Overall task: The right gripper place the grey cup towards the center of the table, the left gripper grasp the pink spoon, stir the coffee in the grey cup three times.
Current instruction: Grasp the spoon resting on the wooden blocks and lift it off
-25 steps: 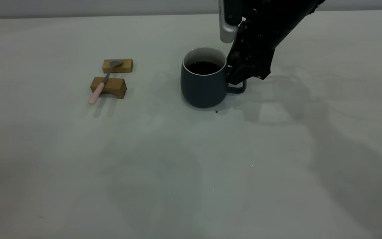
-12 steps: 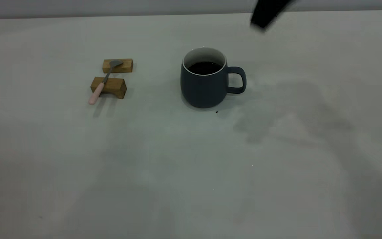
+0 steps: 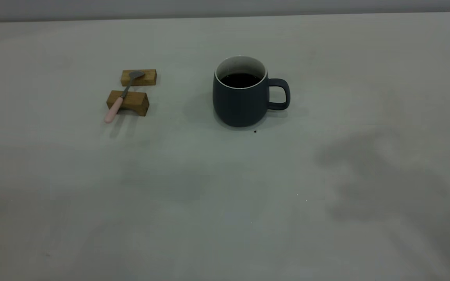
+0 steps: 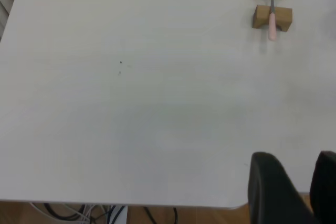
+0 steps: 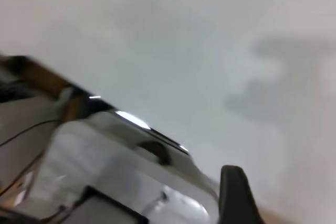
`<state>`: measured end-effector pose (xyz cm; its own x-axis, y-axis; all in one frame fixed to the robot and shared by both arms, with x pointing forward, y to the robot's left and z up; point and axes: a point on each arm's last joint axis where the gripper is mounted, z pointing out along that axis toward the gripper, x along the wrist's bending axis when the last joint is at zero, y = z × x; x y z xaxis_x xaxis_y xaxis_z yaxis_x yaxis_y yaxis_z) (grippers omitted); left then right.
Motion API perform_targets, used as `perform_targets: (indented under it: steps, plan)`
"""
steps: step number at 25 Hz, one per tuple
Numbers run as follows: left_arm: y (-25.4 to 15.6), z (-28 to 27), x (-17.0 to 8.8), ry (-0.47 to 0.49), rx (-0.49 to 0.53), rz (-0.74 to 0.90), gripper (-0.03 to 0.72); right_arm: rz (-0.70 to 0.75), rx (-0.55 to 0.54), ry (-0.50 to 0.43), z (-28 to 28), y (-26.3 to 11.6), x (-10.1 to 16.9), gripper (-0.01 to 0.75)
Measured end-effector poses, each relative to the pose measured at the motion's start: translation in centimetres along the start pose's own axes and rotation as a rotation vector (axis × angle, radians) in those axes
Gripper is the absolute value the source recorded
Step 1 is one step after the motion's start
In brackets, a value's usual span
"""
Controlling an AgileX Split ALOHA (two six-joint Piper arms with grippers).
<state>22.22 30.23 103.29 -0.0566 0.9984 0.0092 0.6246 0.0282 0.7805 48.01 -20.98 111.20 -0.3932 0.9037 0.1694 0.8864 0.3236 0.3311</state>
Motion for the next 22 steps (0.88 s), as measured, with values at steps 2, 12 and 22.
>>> perform_targets:
  steps: [2,12,22]
  plan:
    - [0.0,0.0,0.0,0.0,0.0,0.0,0.26,0.08,0.023,-0.106,-0.3,-3.3,-0.7,0.491]
    - [0.0,0.0,0.0,0.0,0.0,0.0,0.26,0.157,-0.064,-0.286,1.1,-17.5,-1.7,0.491]
    - [0.0,0.0,0.0,0.0,0.0,0.0,0.26,0.337,-0.41,-0.328,-0.2,-23.4,-1.4,0.491]
